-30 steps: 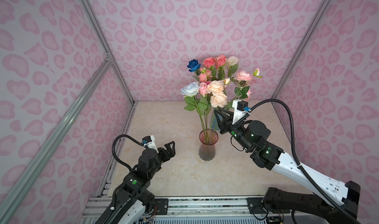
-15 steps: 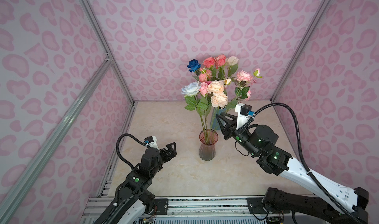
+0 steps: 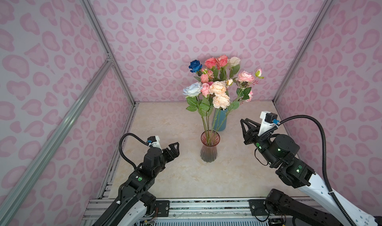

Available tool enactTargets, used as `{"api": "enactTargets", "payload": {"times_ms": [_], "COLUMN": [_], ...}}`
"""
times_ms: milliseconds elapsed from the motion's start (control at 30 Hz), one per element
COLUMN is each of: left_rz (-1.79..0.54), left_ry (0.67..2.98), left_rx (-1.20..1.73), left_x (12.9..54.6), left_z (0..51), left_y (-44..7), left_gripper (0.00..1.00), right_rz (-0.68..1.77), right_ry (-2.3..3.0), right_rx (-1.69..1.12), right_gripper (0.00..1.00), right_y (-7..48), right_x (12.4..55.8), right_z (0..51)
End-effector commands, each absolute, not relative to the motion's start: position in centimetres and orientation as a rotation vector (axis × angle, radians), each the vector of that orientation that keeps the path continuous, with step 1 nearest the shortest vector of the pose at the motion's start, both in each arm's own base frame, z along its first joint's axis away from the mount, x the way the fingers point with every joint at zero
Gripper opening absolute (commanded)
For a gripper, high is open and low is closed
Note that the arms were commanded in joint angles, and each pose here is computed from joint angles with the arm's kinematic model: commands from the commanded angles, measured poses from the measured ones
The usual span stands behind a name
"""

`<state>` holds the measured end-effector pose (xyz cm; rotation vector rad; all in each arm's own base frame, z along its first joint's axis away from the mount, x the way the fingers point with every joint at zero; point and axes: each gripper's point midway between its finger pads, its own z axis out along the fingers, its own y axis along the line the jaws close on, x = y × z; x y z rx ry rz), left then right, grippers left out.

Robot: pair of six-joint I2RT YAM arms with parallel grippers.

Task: Arrange the flowers into the vase
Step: 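Open the right gripper and draw it back beside the pink vase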

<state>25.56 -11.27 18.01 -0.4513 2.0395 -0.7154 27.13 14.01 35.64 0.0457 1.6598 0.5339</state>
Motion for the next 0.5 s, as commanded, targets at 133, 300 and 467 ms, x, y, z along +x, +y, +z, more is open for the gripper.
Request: {"api": "enactTargets", "payload": {"times_ms": [133,300,467], "left_rz": [-0.756,-0.737,-0.718], "left_ry": [2.02,2.028,2.033], "left_rx": [-0.453,-0.463,-0.474], "left_x": [26.1,26.1,26.2], "left_z": [18.9,18.3,18.1], "left_y": [-11.9,-11.7,-11.4], "left_gripper": [0.96,0.96,0.95], "right_rz": [0.683,0.79,0.825], "right_ry": [1.964,2.043,2.161], "right_rx": [0.379,0.435,0.422], "right_gripper": [0.24,0.25,0.23], "right_y": [12.6,15.5,18.5], "right_x": [27.7,28.0,29.0], "right_z": [21.9,16.1,12.7]}}
